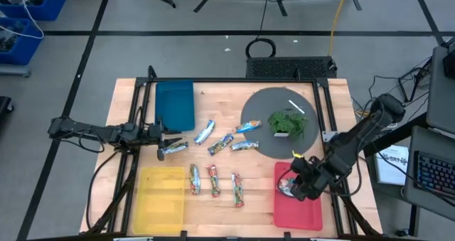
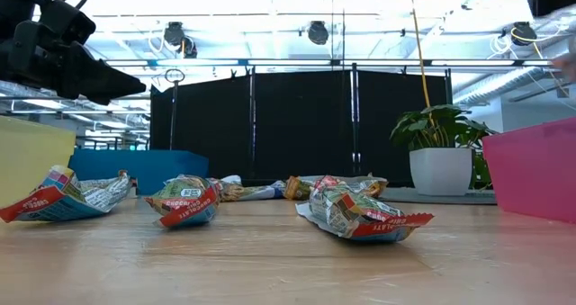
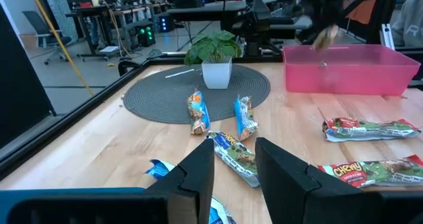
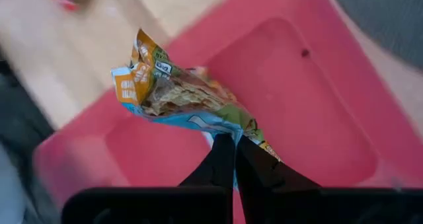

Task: Pick and place Granola Bars by type
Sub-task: Put the yellow granola bar into the pink bin

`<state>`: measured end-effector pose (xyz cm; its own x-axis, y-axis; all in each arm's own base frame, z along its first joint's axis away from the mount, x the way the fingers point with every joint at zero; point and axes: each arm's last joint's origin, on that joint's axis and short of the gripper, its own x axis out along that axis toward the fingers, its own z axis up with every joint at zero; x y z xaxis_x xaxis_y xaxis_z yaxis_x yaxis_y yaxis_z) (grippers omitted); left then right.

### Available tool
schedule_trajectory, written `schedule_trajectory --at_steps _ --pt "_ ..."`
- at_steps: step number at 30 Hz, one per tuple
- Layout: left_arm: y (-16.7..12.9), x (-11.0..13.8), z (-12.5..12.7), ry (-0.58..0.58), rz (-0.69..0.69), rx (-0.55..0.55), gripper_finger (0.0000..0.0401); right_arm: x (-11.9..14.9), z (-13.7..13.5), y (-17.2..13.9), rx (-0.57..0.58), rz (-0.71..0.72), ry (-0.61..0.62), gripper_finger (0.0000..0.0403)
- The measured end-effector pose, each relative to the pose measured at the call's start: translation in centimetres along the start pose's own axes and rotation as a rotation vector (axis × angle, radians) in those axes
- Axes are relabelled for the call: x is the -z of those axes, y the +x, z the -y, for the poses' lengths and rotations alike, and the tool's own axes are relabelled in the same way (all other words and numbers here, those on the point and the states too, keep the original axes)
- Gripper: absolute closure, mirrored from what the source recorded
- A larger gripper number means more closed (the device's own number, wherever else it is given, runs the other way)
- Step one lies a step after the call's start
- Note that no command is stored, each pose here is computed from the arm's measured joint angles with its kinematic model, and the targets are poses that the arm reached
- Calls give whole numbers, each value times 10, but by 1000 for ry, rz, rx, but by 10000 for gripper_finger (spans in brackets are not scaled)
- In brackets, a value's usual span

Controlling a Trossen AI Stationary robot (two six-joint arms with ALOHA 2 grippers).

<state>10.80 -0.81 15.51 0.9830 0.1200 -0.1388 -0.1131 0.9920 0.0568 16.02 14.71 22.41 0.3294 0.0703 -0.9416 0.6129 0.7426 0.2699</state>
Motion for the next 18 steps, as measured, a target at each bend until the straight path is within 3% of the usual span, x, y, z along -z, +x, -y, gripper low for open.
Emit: schedule_trajectory --at_steps 6,12,18 --pt "0 -1 0 7 6 0 283 11 27 35 61 -66 92 403" --pt "0 -1 0 10 6 0 283 12 38 47 86 -127 139 401" --pt "0 -1 0 10 7 0 283 8 35 48 52 -120 175 352"
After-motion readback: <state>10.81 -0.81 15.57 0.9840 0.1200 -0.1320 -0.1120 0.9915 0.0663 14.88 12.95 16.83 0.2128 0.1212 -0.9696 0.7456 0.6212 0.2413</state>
